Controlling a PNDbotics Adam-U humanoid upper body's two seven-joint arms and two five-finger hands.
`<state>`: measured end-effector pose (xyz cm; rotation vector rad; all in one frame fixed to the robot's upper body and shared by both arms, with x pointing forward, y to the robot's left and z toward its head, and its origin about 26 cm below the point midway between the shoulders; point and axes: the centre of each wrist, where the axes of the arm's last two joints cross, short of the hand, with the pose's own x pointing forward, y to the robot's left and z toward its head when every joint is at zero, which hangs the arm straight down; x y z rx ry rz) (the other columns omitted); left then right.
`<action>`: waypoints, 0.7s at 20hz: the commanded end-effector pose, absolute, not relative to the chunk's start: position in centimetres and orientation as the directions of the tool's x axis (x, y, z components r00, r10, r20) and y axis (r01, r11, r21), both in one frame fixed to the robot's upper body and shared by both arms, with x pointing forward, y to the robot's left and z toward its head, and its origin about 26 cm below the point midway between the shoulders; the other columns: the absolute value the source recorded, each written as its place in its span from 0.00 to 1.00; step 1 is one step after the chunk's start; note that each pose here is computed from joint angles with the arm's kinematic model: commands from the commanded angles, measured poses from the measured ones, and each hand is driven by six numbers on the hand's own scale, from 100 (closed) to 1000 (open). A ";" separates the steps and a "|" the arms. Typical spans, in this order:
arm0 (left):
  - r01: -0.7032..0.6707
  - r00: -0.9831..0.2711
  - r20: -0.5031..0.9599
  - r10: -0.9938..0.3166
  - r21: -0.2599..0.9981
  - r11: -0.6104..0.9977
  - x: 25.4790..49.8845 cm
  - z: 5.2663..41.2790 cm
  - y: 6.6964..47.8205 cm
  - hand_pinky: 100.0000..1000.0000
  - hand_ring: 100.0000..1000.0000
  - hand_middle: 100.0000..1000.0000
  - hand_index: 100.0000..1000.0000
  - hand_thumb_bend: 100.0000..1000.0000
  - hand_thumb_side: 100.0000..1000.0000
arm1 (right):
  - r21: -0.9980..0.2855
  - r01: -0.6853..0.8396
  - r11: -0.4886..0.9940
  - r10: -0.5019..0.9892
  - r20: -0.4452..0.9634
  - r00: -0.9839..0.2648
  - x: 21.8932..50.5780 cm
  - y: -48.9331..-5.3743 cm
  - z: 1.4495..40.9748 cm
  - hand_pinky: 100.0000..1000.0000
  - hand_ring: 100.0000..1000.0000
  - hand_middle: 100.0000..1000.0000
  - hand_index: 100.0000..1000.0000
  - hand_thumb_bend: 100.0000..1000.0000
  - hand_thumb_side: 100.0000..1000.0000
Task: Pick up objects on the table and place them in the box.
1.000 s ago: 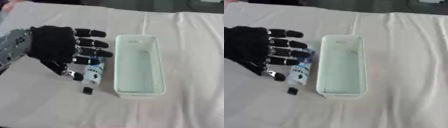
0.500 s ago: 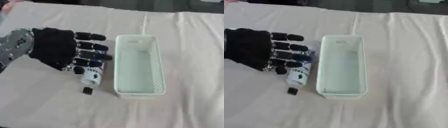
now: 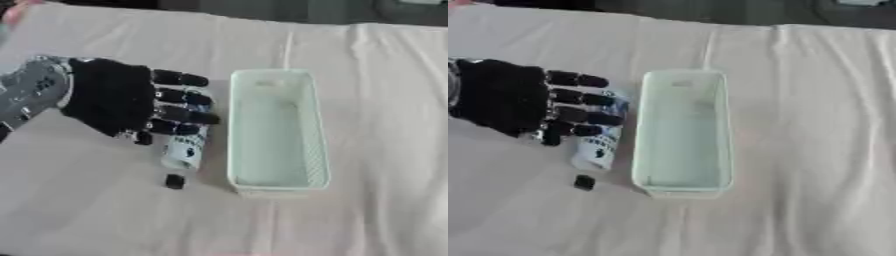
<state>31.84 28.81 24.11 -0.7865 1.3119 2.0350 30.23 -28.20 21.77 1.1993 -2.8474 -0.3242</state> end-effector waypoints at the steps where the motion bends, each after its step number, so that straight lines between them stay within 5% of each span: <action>1: -0.755 -0.634 -0.746 0.202 0.543 -0.367 31.9 25.0 29.3 1.00 0.92 0.98 0.86 0.43 0.25 | 0.157 -0.710 0.687 -0.708 -0.078 -0.702 30.1 -28.2 22.7 0.08 0.25 0.37 0.52 0.00 1.00; 14: -0.769 -0.628 -0.745 0.227 0.549 -0.328 32.4 24.5 29.4 1.00 0.90 0.97 0.86 0.44 0.26 | 0.162 -0.717 0.678 -0.715 -0.082 -0.695 30.2 -28.0 23.2 0.08 0.25 0.37 0.52 0.00 1.00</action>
